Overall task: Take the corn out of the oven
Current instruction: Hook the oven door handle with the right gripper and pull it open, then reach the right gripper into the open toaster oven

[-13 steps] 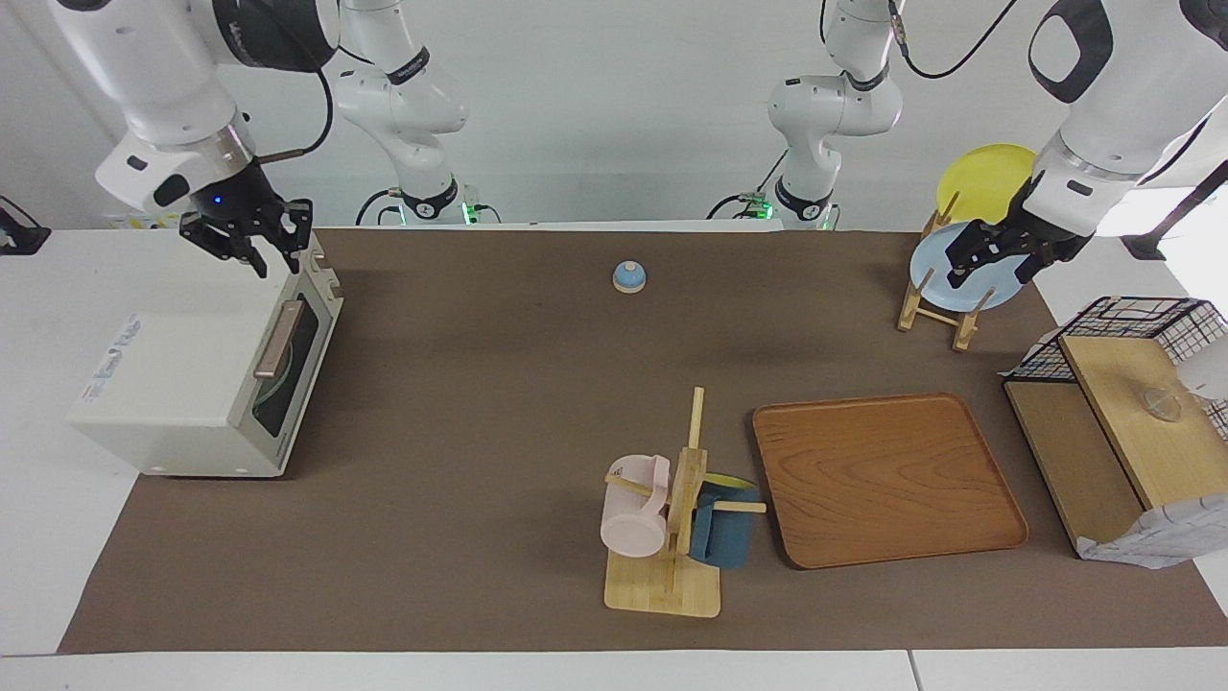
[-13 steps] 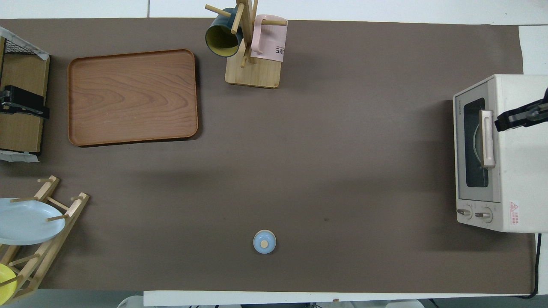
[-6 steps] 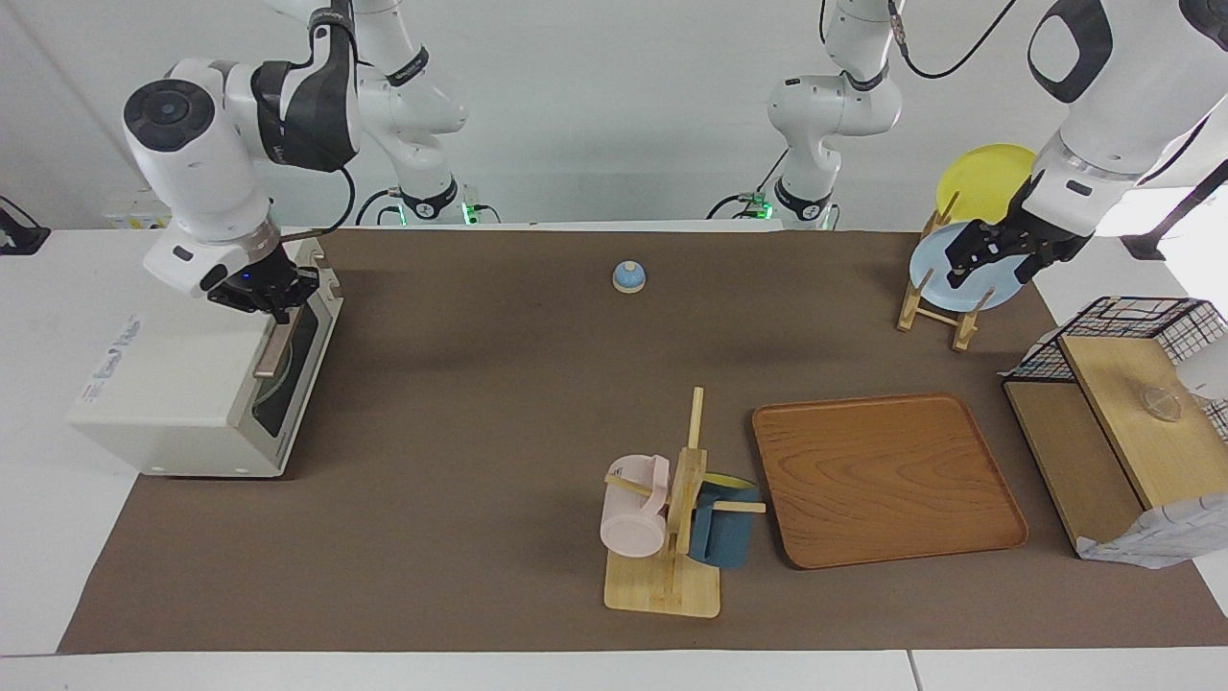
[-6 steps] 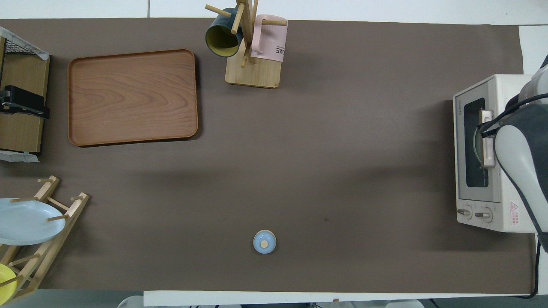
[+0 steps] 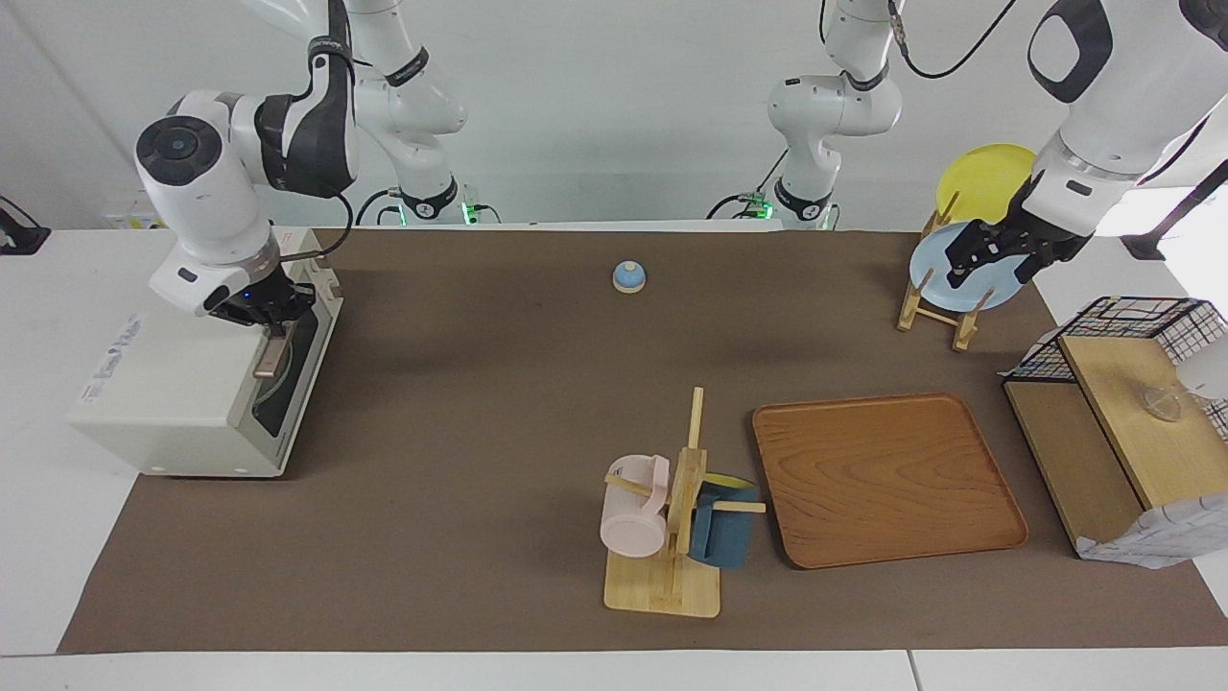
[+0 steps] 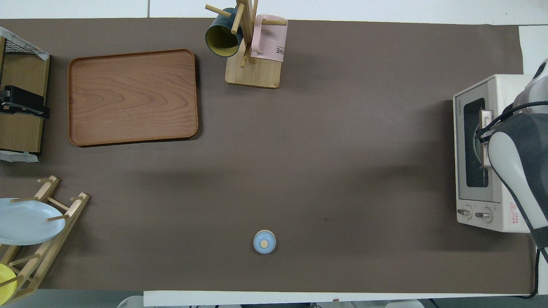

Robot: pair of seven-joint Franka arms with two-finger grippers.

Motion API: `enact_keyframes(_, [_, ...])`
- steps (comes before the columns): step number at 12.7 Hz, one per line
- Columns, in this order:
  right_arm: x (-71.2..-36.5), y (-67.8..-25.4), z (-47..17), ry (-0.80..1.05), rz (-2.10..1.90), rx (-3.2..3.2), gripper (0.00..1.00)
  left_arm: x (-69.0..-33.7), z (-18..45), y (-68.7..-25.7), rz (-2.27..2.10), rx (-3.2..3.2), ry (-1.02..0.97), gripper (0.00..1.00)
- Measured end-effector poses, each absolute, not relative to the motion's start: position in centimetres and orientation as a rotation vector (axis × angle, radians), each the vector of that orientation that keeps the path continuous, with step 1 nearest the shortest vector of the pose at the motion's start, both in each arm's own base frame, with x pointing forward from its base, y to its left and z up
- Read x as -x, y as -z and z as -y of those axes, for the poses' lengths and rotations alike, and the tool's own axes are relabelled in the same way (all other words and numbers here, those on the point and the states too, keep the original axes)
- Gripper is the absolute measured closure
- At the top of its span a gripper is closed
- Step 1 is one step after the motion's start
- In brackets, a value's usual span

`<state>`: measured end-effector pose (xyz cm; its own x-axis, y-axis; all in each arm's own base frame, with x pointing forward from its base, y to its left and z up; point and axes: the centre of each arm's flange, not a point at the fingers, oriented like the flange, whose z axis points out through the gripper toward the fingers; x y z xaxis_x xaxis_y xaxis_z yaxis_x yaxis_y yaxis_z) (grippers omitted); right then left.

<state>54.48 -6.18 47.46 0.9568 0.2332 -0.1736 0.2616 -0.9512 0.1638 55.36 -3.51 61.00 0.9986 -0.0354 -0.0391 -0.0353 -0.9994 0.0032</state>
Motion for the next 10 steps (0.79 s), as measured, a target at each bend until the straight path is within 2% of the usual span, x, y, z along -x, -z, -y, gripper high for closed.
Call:
enact_keyframes(7, [-54.5, -46.8, 5.2, 0.217, -0.401, -2.919, 0.99, -55.4, 3.5, -61.0, 0.056, -3.138, 0.061, 0.0])
enact_keyframes(10, [-55.0, -45.0, 0.3, 0.194, -0.414, -2.916, 0.99, -55.4, 3.5, -61.0, 0.056, -3.138, 0.061, 0.0])
